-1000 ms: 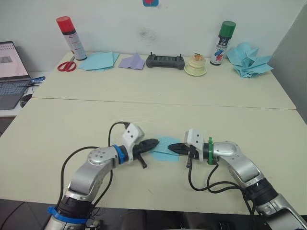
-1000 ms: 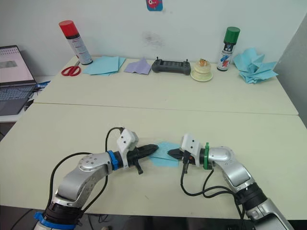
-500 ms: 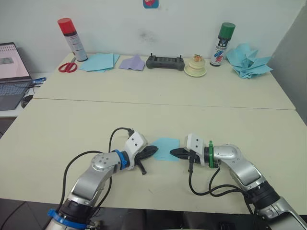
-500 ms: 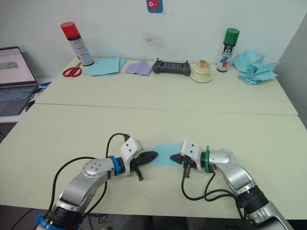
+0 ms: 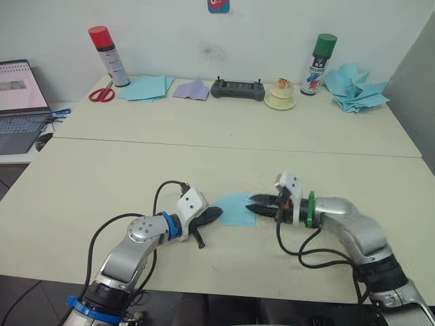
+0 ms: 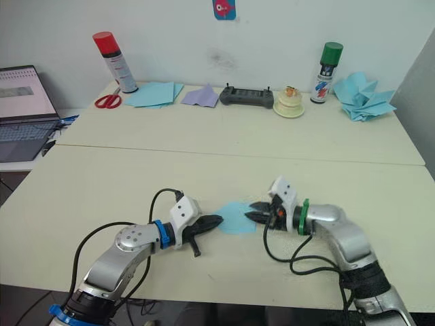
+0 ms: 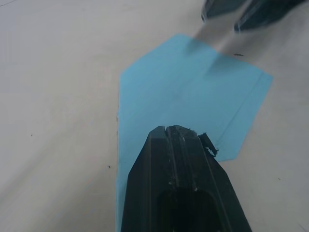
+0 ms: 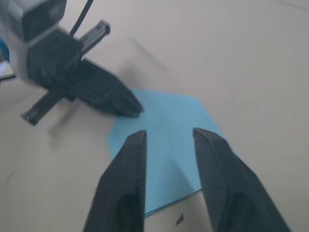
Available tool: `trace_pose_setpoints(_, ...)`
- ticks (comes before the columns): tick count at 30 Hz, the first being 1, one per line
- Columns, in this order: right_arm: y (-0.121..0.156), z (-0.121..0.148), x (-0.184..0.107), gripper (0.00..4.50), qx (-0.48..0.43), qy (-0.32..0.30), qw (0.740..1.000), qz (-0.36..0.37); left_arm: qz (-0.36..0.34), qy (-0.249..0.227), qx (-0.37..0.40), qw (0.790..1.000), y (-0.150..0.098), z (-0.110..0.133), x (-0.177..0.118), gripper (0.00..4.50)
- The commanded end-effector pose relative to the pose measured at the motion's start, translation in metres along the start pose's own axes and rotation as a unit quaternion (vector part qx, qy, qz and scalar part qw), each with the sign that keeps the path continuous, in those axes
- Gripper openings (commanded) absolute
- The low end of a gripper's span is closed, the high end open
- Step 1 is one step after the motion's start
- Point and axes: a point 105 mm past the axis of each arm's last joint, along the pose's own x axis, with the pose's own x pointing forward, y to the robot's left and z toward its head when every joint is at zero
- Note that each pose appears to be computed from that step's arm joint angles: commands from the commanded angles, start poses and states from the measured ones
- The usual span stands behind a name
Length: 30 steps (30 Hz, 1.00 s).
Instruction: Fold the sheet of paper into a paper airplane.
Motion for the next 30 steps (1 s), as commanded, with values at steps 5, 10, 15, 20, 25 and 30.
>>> trace_pose_setpoints(5, -0.013, 0.000, -0.003, 3.36, 0.140, 0.030, 0.989, -0.041, -0.004, 0.047, -0.007, 0.999, -0.002, -0.024, 0.000, 0.00)
trace_pose_setpoints(10, -0.011, -0.003, -0.003, 3.36, 0.201, 0.078, 0.976, -0.035, -0.006, 0.044, -0.004, 0.999, -0.003, -0.023, 0.000, 0.00)
trace_pose_setpoints(15, -0.004, -0.020, -0.004, 3.36, 0.231, 0.133, 0.963, -0.040, -0.011, 0.044, 0.002, 0.999, -0.006, -0.024, -0.001, 0.00)
trace_pose_setpoints(20, 0.006, -0.024, 0.008, 3.36, 0.291, 0.133, 0.947, -0.041, -0.018, 0.052, 0.007, 0.998, -0.011, -0.029, -0.003, 0.00)
trace_pose_setpoints(25, 0.004, -0.012, 0.024, 3.36, 0.329, 0.090, 0.939, -0.040, -0.019, 0.081, 0.024, 0.996, -0.013, -0.043, -0.005, 0.00)
trace_pose_setpoints(30, 0.007, -0.007, 0.030, 3.36, 0.336, 0.076, 0.939, -0.014, -0.024, 0.082, 0.027, 0.996, -0.014, -0.043, -0.004, 0.00)
